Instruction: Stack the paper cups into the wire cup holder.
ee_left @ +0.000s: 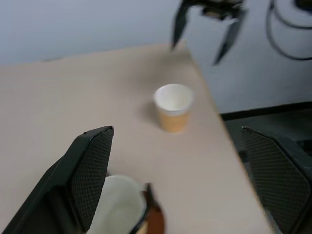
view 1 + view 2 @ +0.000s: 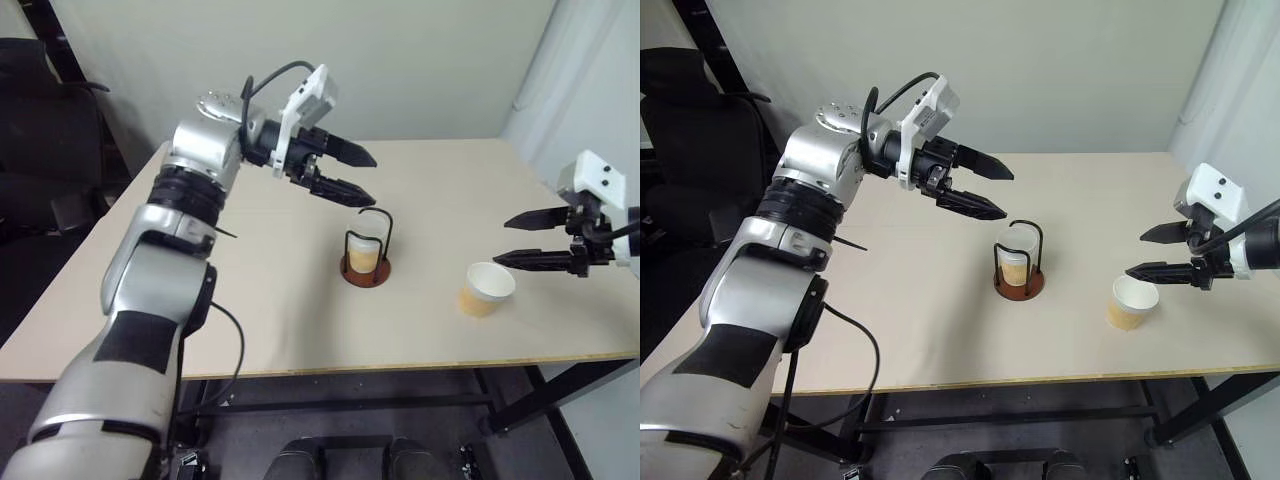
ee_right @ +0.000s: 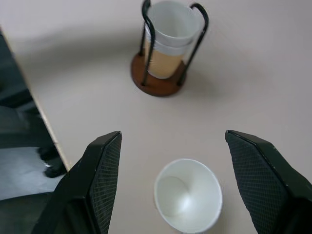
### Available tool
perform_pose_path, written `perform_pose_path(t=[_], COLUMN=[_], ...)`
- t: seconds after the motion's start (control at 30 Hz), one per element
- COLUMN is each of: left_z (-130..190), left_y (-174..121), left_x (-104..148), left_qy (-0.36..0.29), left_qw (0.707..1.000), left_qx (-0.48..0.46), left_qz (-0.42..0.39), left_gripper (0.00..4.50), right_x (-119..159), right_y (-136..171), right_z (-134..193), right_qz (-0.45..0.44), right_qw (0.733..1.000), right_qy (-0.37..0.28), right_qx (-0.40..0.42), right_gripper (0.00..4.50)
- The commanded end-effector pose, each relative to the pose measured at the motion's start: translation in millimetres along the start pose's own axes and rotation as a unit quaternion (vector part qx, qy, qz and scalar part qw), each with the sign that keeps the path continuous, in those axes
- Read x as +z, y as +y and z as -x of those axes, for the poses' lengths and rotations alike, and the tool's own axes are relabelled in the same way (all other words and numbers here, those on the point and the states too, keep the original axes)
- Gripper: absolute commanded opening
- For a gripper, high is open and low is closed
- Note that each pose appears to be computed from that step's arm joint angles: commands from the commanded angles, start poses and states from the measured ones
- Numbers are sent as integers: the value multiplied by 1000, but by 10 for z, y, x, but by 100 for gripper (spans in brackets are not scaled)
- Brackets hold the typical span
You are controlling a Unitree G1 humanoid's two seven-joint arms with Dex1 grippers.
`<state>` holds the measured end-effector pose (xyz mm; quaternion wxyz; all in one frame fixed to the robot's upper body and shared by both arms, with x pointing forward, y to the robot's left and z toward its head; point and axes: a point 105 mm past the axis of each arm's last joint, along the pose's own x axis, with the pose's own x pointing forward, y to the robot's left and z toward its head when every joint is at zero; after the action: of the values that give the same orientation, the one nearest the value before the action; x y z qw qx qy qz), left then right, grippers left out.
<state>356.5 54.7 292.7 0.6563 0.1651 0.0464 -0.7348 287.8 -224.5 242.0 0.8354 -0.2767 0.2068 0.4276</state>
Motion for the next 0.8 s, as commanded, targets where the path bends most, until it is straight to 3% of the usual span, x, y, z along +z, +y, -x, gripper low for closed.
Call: perform_pose_path(t=[0.03, 0.8], left_z=[20, 233], left_y=[-165, -315], left_x=[106, -82], left_qy=[-21, -57], left_qw=[999, 998], left_qx=[-41, -18], left_qz=[-12, 20], left_gripper=[445, 445], right_x=[-4, -14], right_y=[-52, 2], right_z=[18, -42], right_qz=[17, 23], right_qw=[1000, 1000], right_qy=[5, 11], right_qx=[-20, 7], right_gripper=[343, 343])
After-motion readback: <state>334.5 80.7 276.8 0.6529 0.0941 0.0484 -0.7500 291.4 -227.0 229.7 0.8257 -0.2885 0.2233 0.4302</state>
